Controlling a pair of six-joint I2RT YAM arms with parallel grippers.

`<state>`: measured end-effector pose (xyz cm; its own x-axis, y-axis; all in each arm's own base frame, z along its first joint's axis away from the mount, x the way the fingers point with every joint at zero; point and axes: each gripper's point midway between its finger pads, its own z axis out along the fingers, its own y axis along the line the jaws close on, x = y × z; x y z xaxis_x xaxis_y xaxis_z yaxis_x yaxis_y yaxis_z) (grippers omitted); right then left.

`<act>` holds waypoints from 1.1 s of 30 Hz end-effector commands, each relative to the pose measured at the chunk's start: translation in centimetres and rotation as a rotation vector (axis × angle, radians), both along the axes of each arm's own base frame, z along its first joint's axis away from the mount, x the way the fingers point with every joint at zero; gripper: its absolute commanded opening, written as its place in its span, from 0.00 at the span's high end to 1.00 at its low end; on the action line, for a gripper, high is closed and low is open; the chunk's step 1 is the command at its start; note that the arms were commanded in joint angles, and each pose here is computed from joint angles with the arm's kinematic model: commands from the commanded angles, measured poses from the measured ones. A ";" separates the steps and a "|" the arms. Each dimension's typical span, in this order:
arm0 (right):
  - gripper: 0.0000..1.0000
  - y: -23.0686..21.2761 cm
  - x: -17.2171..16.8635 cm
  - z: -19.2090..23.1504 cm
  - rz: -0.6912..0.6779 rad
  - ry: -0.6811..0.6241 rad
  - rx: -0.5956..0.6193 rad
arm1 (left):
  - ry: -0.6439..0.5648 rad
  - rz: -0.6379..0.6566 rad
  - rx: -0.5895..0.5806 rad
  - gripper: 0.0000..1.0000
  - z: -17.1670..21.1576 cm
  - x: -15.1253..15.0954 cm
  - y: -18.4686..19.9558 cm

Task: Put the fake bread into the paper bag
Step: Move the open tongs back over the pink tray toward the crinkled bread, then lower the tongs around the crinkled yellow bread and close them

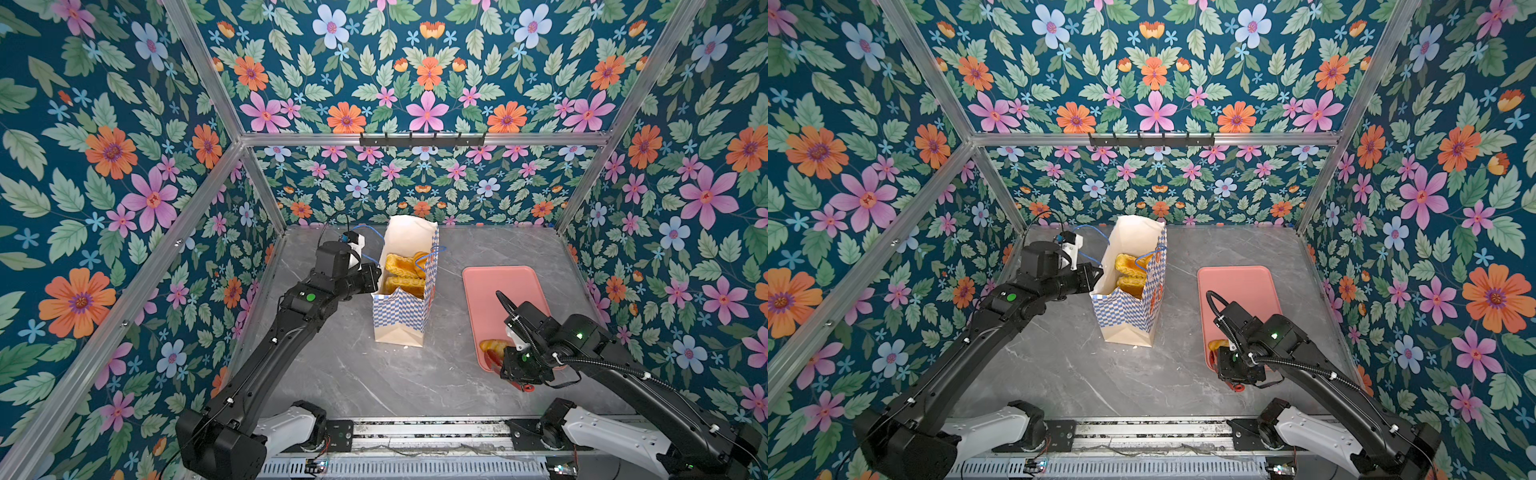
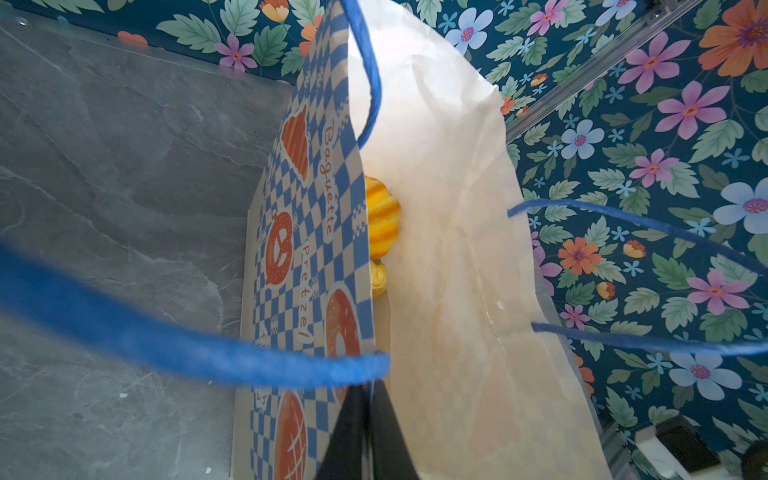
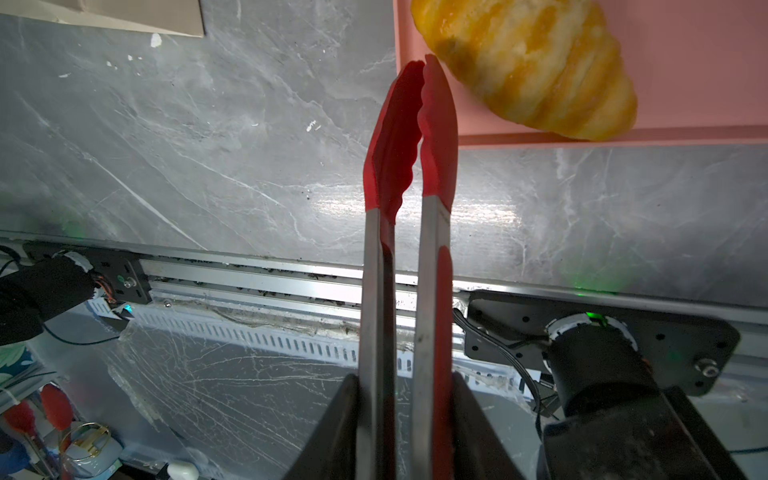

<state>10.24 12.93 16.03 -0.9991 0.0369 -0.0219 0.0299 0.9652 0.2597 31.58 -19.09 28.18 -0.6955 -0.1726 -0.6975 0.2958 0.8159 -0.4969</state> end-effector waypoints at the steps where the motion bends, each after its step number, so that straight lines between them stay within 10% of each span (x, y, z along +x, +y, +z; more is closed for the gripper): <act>1: 0.66 0.3 0.6 -0.6 -0.019 -0.008 0.002 | -0.019 -0.005 -0.003 0.91 0.4 0.0 -0.1; 33: 0.64 -5.3 7.6 3.2 -0.222 -0.211 -0.095 | -0.032 -0.020 -0.023 0.91 0.5 -0.5 -0.1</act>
<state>19.06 9.11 18.91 -0.9343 0.2508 -0.2532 0.1832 0.9474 0.2622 31.05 -18.92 28.15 -0.6908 -0.1749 -0.7016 0.3026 0.8114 -0.5001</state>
